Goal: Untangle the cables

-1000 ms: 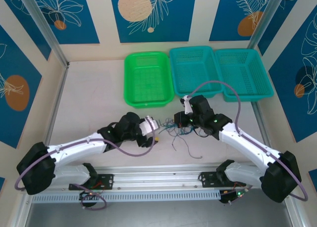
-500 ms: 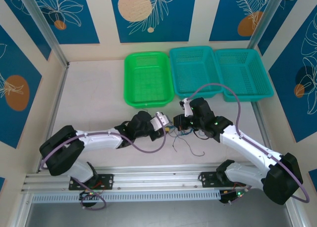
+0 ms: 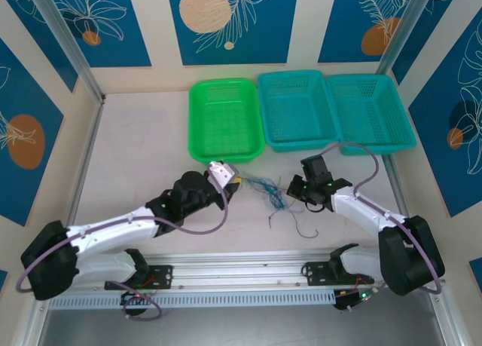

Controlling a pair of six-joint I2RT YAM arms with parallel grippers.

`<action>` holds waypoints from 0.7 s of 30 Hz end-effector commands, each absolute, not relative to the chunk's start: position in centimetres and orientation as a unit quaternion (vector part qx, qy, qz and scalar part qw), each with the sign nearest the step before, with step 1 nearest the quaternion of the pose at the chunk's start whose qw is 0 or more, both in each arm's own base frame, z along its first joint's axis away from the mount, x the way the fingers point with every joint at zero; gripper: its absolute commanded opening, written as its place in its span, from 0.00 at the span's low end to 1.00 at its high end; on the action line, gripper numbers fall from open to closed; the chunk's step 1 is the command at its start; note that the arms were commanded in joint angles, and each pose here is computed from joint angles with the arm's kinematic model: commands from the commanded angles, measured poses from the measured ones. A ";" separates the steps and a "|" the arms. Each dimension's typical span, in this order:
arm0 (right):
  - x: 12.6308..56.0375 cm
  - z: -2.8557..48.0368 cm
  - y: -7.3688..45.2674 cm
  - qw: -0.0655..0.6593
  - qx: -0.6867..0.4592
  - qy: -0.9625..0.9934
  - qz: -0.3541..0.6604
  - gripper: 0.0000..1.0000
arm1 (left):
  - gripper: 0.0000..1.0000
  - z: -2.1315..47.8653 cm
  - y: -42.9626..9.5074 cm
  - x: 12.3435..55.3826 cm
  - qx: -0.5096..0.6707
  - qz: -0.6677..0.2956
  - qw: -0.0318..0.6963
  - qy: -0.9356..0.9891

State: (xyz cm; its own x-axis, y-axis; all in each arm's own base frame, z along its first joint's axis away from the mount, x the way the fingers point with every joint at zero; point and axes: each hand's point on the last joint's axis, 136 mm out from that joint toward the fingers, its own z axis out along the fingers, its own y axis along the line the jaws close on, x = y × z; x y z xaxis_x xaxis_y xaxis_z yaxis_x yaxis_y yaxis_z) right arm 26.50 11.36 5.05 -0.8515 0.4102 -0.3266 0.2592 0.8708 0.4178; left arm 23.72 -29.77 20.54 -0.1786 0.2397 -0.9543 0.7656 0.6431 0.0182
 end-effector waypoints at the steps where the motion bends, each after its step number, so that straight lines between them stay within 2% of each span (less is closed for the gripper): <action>1: 25.9 4.3 9.8 0.206 0.188 0.948 0.150 0.09 | 0.00 19.2 -26.1 24.5 0.295 -0.186 0.528 0.774; 6: 26.3 9.1 14.5 0.284 0.022 0.946 0.154 0.50 | 0.00 18.9 -27.7 23.2 0.319 -0.236 0.510 0.763; 9: 25.7 11.8 17.9 0.334 -0.074 0.924 0.174 0.68 | 0.00 18.0 -27.9 23.5 0.318 -0.232 0.501 0.771; 12: 24.2 13.0 22.1 0.355 -0.170 0.893 0.216 0.74 | 0.00 18.0 -28.0 23.6 0.315 -0.232 0.500 0.773; 15: 23.6 12.5 25.2 0.366 -0.229 0.875 0.218 0.77 | 0.00 18.6 -28.1 23.6 0.311 -0.236 0.502 0.772; 18: 24.6 11.2 27.2 0.370 -0.246 0.873 0.202 0.79 | 0.00 19.4 -28.0 23.4 0.310 -0.244 0.504 0.769; 21: 27.1 10.0 28.1 0.374 -0.215 0.888 0.162 0.79 | 0.00 20.4 -27.9 23.0 0.306 -0.258 0.509 0.762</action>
